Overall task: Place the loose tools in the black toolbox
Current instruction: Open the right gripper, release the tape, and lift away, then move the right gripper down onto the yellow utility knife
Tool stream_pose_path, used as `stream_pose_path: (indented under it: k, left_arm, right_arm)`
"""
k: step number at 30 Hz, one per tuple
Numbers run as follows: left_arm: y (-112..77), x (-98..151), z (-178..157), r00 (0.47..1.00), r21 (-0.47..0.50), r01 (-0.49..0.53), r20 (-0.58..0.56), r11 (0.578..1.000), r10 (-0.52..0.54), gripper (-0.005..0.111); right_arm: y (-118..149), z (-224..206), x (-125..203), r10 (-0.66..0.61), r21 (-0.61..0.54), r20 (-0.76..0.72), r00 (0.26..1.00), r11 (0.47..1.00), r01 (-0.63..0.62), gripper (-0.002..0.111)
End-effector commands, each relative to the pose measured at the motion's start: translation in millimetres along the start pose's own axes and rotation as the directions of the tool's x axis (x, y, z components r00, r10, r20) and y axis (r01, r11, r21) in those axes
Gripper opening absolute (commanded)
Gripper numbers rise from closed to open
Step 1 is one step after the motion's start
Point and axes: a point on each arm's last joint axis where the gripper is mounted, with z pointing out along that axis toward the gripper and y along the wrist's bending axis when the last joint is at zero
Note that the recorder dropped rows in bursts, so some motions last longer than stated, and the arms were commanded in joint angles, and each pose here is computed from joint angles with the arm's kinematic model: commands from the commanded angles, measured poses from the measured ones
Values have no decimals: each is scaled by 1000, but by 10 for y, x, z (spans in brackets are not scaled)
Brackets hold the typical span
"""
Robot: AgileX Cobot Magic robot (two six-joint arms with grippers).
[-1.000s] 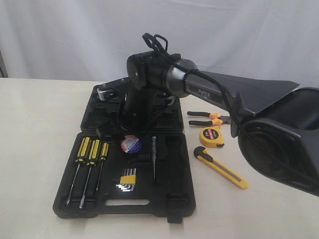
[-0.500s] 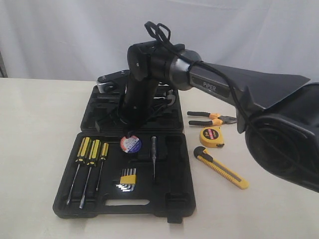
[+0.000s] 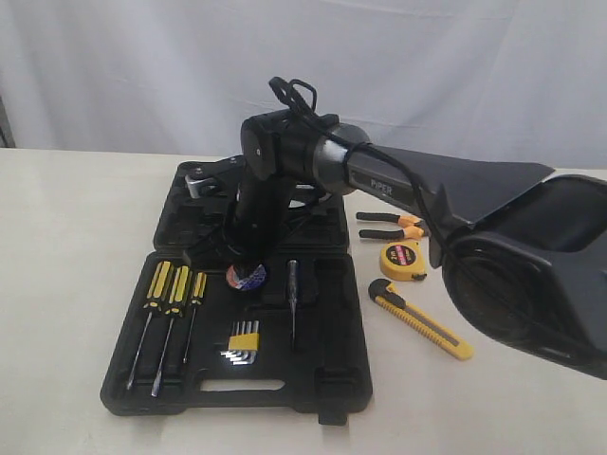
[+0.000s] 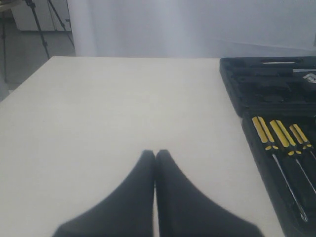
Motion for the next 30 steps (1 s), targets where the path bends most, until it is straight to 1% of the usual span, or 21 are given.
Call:
stream_pose_path:
  k: [1, 7, 10, 16, 19, 22, 24, 26, 29, 30]
  left_arm:
    - [-6, 0, 2, 1000, 8, 12, 7, 1000, -12, 0]
    - [-6, 0, 2, 1000, 8, 12, 7, 1000, -12, 0]
    - [-6, 0, 2, 1000, 8, 12, 7, 1000, -12, 0]
    - [-6, 0, 2, 1000, 8, 12, 7, 1000, -12, 0]
    - [-6, 0, 2, 1000, 8, 12, 7, 1000, -12, 0]
    - [-6, 0, 2, 1000, 8, 12, 7, 1000, -12, 0]
    - [-6, 0, 2, 1000, 8, 12, 7, 1000, -12, 0]
    - [-6, 0, 2, 1000, 8, 12, 7, 1000, -12, 0]
    - [-6, 0, 2, 1000, 8, 12, 7, 1000, -12, 0]
    - [-6, 0, 2, 1000, 8, 12, 7, 1000, -12, 0]
  right_arm:
    - [-23, 22, 6, -6, 5, 0, 1000, 1000, 6, -1]
    - [-1, -354, -111, -37, 15, 96, 995, 999, 36, -1]
    - [2, -385, -122, -43, 16, 107, 993, 999, 41, -1]
    - [-10, -483, -60, -51, 14, 36, 998, 999, 50, -1]
    - [-107, -703, -26, -51, 4, 2, 999, 999, 51, -1]
    - [-235, -953, -28, -41, -3, 22, 999, 999, 41, -1]
    - [-385, -1218, 2, 4, -21, 28, 1000, 1000, -3, -1]
    - [-603, -1528, 19, 43, 4, 82, 996, 999, -43, -1]
    - [-862, -1822, 84, 94, 29, 133, 987, 995, -98, -1]
    - [-975, -1895, 152, 120, 37, 133, 984, 991, -126, -1]
